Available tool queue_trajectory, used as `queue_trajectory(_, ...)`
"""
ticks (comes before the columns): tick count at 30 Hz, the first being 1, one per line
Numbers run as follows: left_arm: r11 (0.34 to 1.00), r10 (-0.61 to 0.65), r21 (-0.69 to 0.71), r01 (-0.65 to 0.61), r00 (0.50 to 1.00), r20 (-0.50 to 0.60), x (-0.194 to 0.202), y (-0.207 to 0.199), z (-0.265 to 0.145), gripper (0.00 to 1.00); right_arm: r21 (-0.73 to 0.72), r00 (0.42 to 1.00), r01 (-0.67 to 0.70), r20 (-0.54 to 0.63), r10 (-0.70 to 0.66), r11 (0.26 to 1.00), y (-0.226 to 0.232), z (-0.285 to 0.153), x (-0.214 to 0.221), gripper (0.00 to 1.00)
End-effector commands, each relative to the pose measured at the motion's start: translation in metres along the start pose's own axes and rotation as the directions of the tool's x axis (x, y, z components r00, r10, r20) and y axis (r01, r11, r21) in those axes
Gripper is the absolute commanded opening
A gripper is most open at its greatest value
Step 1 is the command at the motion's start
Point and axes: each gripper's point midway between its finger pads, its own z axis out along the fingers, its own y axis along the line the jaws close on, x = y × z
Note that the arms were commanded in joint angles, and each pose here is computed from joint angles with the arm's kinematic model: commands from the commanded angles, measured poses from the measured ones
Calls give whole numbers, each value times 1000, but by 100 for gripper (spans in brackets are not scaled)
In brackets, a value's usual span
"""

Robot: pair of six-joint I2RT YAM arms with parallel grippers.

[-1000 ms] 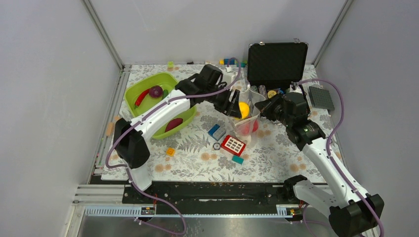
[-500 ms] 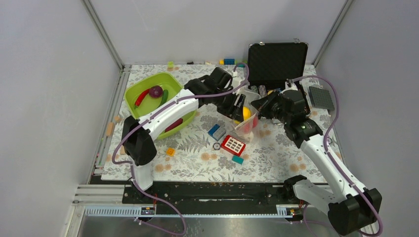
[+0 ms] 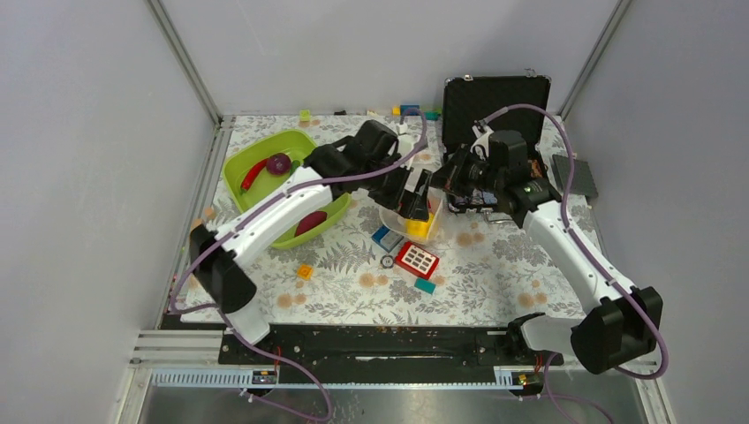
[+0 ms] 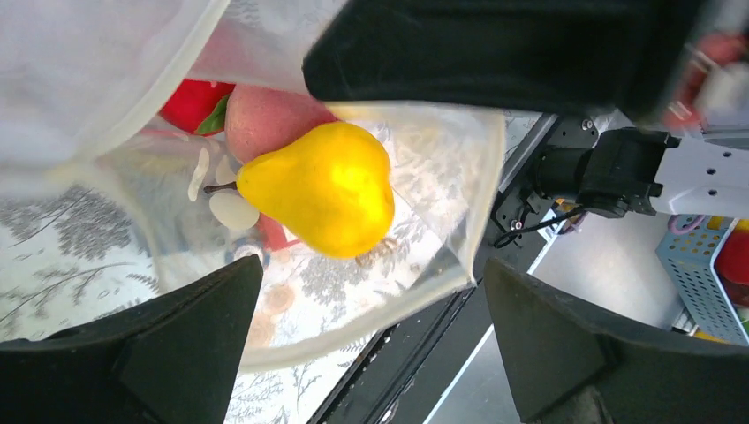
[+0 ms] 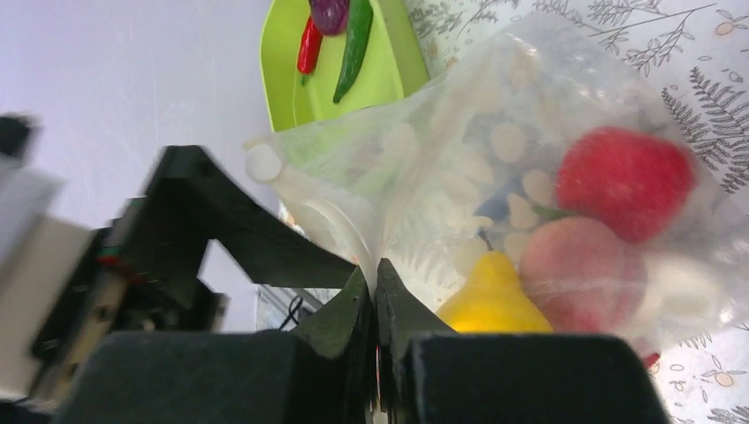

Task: Place the food in the zip-top bag and seal the zipper
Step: Place the fake fruit in the zipper food storage bag, then pick up the fake vegetable from the bin.

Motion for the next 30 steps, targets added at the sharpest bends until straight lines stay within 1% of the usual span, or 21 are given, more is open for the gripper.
queue_trajectory(1, 996, 86, -55, -77, 977, 195, -26, -10, -51, 99, -88, 992, 97, -69, -104, 991, 29, -16, -4, 5)
queue_trajectory(4, 992, 103, -95, -79, 952, 287, -35, -8, -72, 99, -148, 986, 63, -142, -84, 987, 35, -31, -10, 7)
queue_trajectory(5, 991, 96, -117, -60, 938, 332, -40, -3, -81, 99, -174, 981, 38, -181, -70, 984, 38, -36, -9, 7)
queue_trajectory(7, 993, 70, -111, -26, 908, 414, -48, 2, -97, 99, -225, 960, -15, -276, -49, 974, 45, -44, -4, 6)
queue_trajectory(9, 997, 19, -77, 21, 870, 493, -54, 11, -120, 99, -265, 932, -40, -357, -60, 963, 50, -48, 3, 6)
queue_trajectory(11, 996, -10, -71, 57, 841, 540, -55, 25, -135, 99, -231, 918, -28, -390, -66, 973, 44, -49, 5, 6)
queue_trajectory(14, 976, -20, -163, 141, 812, 583, -47, 58, -156, 99, -99, 921, 51, -379, -85, 994, 25, -51, 1, 7)
queue_trajectory(17, 947, -46, -219, 236, 773, 632, -38, 89, -174, 99, -48, 921, 98, -375, -109, 994, 18, -52, -3, 8)
queue_trajectory(19, 921, -65, -248, 301, 745, 664, -33, 110, -184, 99, -43, 918, 112, -379, -120, 993, 15, -48, -5, 9)
queue_trajectory(22, 861, -137, -275, 428, 716, 685, -24, 148, -191, 99, -46, 904, 100, -413, -110, 994, 11, -39, -6, 9)
queue_trajectory(24, 800, -196, -298, 521, 696, 691, -16, 180, -192, 99, -59, 896, 89, -431, -106, 994, 11, -34, -7, 9)
queue_trajectory(27, 712, -255, -332, 619, 668, 699, -1, 220, -195, 99, -51, 890, 100, -441, -112, 994, 9, -27, -10, 9)
queue_trajectory(29, 680, -262, -360, 639, 670, 695, 6, 243, -198, 99, -46, 888, 104, -445, -114, 994, 9, -24, -12, 9)
queue_trajectory(30, 683, -240, -388, 619, 691, 681, 9, 254, -198, 99, -46, 887, 104, -447, -114, 994, 9, -23, -13, 9)
